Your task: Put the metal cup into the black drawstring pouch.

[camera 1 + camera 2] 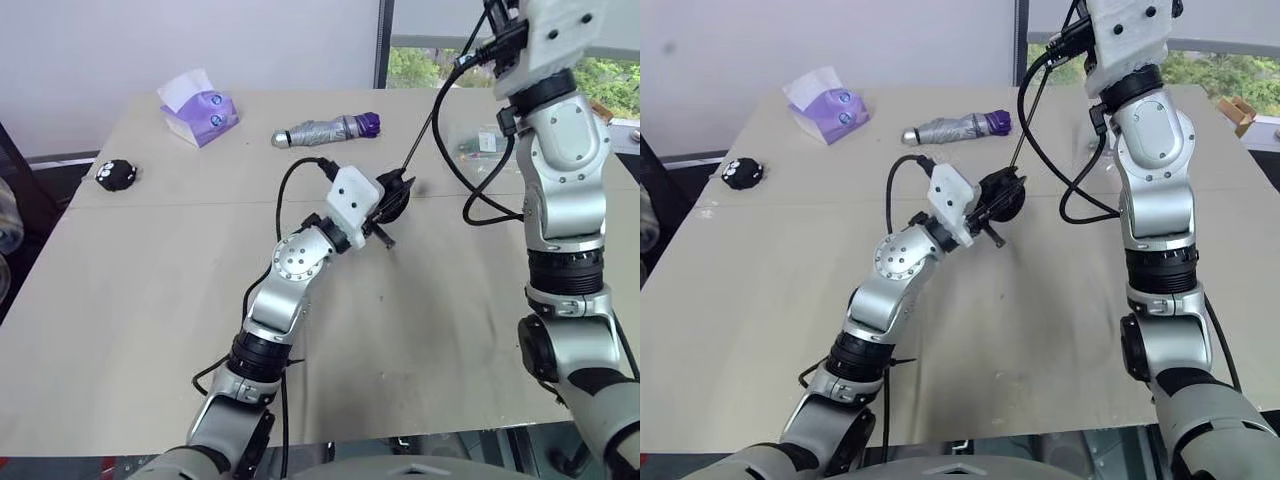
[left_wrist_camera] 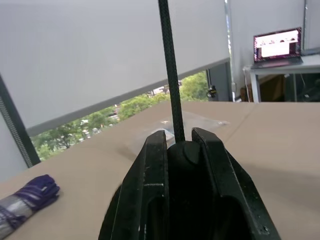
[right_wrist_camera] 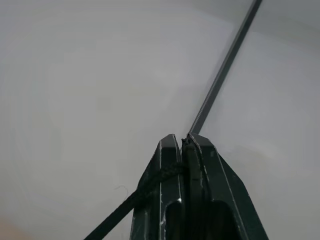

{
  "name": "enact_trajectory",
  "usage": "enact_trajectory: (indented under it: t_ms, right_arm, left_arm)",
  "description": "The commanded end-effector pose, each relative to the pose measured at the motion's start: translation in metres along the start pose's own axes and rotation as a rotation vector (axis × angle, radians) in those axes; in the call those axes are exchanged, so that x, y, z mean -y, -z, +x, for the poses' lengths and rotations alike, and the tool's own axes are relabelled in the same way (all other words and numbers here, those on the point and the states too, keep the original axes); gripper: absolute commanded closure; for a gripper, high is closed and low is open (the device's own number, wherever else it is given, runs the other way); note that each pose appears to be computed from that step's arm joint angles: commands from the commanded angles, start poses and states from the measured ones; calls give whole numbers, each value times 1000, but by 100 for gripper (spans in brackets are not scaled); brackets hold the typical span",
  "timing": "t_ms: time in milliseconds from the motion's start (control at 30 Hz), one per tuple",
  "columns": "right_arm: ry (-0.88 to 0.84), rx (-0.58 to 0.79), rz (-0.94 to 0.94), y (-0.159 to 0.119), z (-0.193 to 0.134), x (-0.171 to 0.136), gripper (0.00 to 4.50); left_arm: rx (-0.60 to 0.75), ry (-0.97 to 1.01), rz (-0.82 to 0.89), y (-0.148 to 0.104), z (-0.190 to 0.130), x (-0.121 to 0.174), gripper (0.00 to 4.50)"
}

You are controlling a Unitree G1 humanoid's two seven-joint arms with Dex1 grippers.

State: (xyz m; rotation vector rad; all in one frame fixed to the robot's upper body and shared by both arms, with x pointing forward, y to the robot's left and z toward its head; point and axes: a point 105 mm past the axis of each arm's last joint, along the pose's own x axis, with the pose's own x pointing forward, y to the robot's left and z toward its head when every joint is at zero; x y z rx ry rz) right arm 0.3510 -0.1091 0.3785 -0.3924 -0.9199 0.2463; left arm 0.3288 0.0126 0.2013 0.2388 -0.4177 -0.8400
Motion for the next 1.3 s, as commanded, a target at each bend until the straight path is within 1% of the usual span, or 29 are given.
enact_trajectory:
  t_ms: [33, 67, 100, 133, 167, 267, 300, 367, 467, 533, 633, 667, 700, 733, 767, 833, 900, 967, 1000, 1100, 1300]
  right_arm:
    - [47, 100, 34, -24, -2, 18, 450]
    - [10, 81, 58, -20, -4, 11, 450]
    - [-11, 71, 74, -18, -5, 6, 450]
    - [-67, 44, 116, -13, -9, -6, 450]
    - [-118, 18, 157, -9, -14, -16, 450]
    - [-234, -53, 250, 0, -26, -40, 450]
    - [-262, -74, 254, 3, -32, -46, 450]
    - [-336, -156, 277, 17, -52, -59, 450]
    - [-396, -298, 309, 45, -82, -66, 450]
    - [-450, -381, 332, 59, -103, -71, 385]
    - [-490, -466, 389, 72, -130, -74, 281]
    - [-496, -488, 412, 74, -136, -75, 237]
    - [-515, -533, 443, 80, -150, -76, 198]
    - [-536, -572, 468, 85, -163, -77, 149]
    - [-550, -614, 522, 90, -179, -78, 108]
    - [-556, -658, 581, 99, -203, -77, 108]
    - [-588, -631, 578, 101, -221, -74, 108]
    - [-635, -622, 609, 103, -240, -70, 108]
    - [-651, -661, 630, 107, -251, -68, 108]
    - [-672, -709, 655, 115, -276, -55, 108]
    - [-629, -706, 635, 125, -285, -34, 108]
  left_arm:
    - [-118, 5, -21, 30, -10, 1, 430]
    - [-110, 10, -14, 28, -10, 1, 430]
    - [-103, 14, -9, 26, -10, 1, 329]
    - [-87, 19, -10, 22, -10, 0, 292]
    - [-68, 21, -16, 18, -9, 0, 244]
    - [-35, 23, -39, 11, -10, 0, 96]
    - [-39, 35, -65, 11, -13, 3, 33]
    - [-69, 100, -84, 12, -34, 15, 24]
    - [-141, 114, -101, 18, -64, 16, 24]
    - [-207, 109, -126, 27, -88, 15, 17]
    - [-292, 120, -223, 39, -124, 27, 17]
    - [-309, 115, -255, 41, -132, 30, 17]
    - [-345, 110, -260, 46, -146, 32, 17]
    - [-380, 100, -266, 52, -158, 34, 17]
    - [-404, 40, -301, 58, -170, 29, 17]
    - [-429, -75, -360, 66, -186, 21, 17]
    - [-443, -195, -378, 72, -198, 8, 17]
    - [-457, -265, -396, 75, -206, 1, 17]
    - [-457, -283, -409, 75, -209, 0, 17]
    - [-464, -287, -400, 72, -213, -2, 17]
    - [-478, -246, -362, 69, -214, 2, 17]
